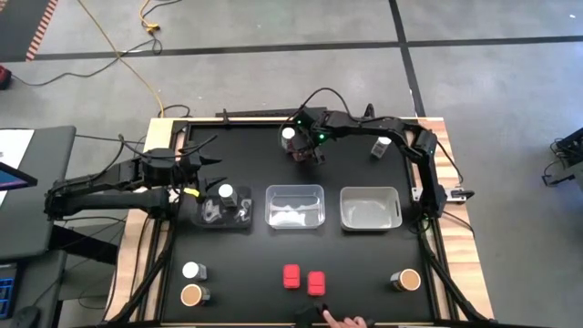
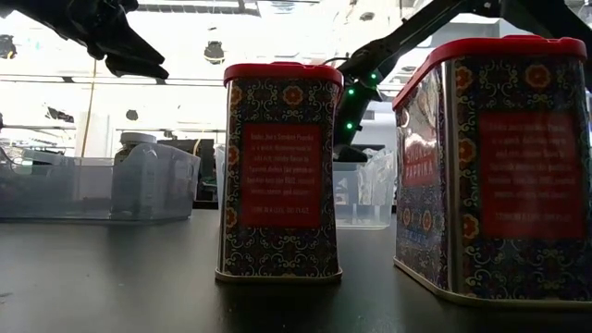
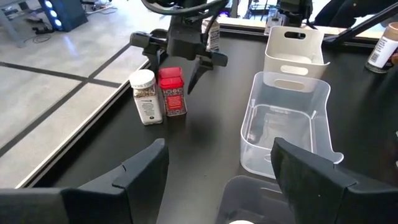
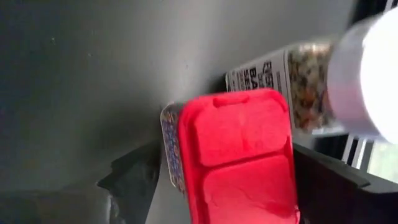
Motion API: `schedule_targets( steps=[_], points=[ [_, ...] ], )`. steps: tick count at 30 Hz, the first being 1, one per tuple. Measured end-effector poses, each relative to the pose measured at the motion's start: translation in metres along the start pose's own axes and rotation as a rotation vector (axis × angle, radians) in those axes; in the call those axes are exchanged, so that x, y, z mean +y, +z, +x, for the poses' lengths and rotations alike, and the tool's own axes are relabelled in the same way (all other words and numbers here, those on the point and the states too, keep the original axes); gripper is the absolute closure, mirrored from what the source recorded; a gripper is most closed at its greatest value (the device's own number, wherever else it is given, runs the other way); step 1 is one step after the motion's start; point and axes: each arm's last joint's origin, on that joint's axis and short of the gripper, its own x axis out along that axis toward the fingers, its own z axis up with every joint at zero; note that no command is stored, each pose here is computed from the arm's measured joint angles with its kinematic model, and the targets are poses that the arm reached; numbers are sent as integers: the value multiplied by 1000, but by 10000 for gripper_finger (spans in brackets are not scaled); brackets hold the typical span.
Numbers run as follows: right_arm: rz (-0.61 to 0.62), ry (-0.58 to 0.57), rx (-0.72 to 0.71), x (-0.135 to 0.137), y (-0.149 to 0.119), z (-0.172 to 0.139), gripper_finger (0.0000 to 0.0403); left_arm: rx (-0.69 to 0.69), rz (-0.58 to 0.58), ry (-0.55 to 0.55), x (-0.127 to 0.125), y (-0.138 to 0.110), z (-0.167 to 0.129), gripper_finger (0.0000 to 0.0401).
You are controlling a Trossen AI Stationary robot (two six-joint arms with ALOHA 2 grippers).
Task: Sort spices by type
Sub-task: Put the top red seasoning can into the white bin
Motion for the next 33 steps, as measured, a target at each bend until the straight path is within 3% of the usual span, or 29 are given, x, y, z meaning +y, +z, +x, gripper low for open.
schedule_targets(
  steps=[8,15,24,33],
  points=[
    [57,17,13,3,0,0,110,0,4,0,0,0,0,130],
    [83,25,15,7,4,-3,125,0,4,0,0,0,0,130],
    [142,-13,-21,4,9,-35,164,0,5,0,0,0,0,130],
    [226,38,30,11,6,-44,165,0,23,0,0,0,0,130]
  ],
)
